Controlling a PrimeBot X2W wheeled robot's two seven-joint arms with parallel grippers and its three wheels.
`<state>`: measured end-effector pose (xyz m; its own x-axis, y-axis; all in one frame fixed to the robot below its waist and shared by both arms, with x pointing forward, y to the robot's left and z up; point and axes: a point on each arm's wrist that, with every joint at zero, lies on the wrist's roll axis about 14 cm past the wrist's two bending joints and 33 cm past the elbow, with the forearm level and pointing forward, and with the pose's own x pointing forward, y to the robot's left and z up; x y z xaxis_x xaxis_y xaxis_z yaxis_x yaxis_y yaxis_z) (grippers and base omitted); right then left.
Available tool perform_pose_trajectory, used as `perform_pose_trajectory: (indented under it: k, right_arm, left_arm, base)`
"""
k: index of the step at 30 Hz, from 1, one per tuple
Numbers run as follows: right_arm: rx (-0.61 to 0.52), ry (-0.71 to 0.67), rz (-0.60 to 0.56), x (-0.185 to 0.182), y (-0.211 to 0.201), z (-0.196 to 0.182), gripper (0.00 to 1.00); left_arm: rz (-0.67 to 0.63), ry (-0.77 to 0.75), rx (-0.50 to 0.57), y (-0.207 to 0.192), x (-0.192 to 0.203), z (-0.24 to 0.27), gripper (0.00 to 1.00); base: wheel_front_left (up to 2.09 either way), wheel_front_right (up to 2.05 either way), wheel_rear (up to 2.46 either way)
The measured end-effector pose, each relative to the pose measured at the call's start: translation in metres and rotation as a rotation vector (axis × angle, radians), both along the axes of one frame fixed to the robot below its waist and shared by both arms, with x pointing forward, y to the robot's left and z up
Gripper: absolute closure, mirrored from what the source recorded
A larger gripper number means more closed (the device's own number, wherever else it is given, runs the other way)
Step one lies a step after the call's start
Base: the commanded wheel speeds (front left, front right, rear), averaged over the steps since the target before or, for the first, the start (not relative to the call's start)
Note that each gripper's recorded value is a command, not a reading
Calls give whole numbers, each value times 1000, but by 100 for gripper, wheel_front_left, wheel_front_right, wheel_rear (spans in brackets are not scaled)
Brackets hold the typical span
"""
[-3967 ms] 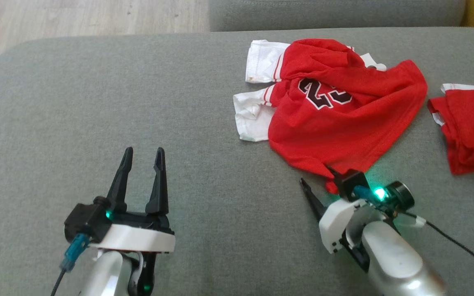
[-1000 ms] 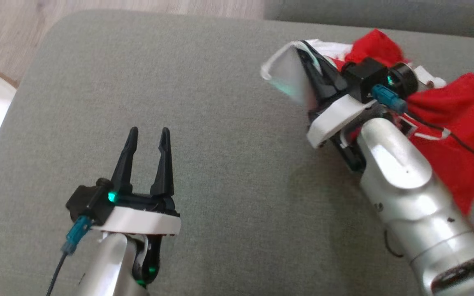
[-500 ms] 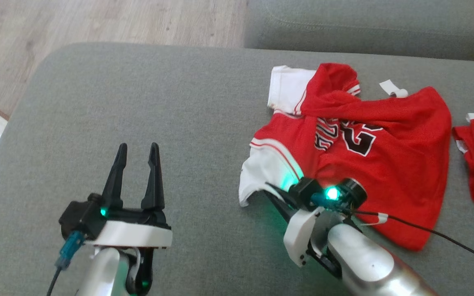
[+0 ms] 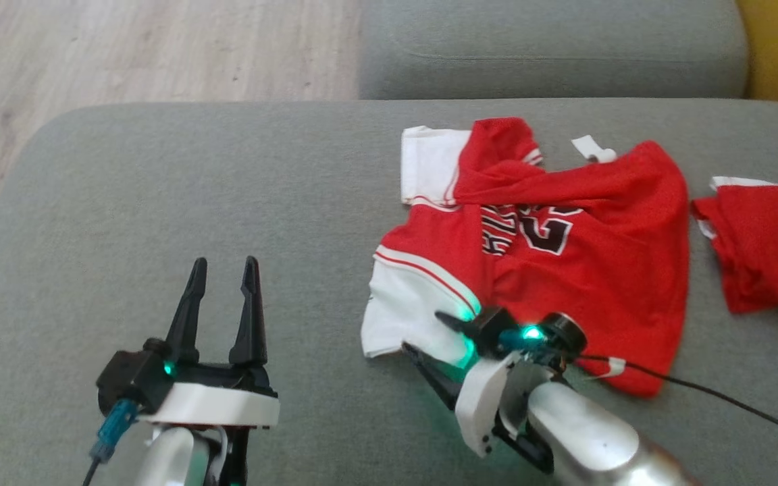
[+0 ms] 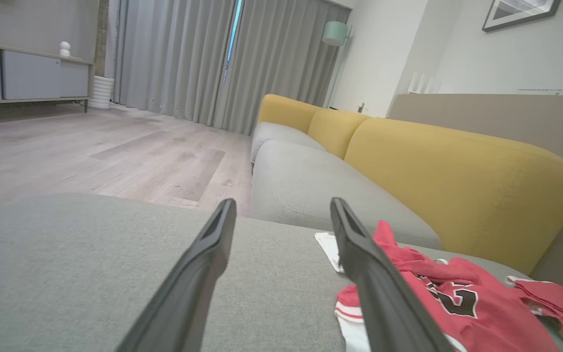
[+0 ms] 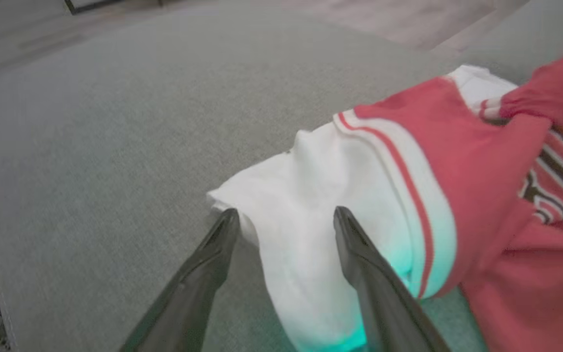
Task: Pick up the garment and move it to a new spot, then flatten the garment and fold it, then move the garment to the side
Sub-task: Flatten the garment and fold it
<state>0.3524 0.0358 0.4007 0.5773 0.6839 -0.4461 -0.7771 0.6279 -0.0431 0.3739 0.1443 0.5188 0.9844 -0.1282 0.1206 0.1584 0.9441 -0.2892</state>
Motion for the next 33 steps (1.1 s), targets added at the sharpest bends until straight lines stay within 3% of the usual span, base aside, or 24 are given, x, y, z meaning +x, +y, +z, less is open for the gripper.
perform_pose_trajectory:
  k: [6, 14, 19, 23, 26, 33]
  right_arm:
    - [217, -94, -140, 28, -21, 51, 0]
    - [412, -358, -473, 69, -133, 130, 0]
    - [378, -421, -715, 54, -207, 119, 0]
    - [341, -385, -802, 36, -221, 95, 0]
    - [311, -315, -849, 19, -222, 66, 0]
    - [324, -336, -866, 22, -225, 72, 0]
  left_arm:
    - [-53, -12, -2, -18, 6, 4, 0]
    - [-118, -40, 4, -40, 13, 12, 0]
    - [-145, -45, 3, -50, 15, 14, 0]
    - [-156, -36, 2, -54, 15, 11, 0]
    - [-170, -7, 0, -58, 16, 1, 0]
    - [-195, 42, 3, -67, 17, -15, 0]
  base:
    - [0, 0, 0]
    - [0, 0, 0]
    - [0, 0, 0]
    - [0, 0, 0]
    - [0, 0, 0]
    - [0, 0, 0]
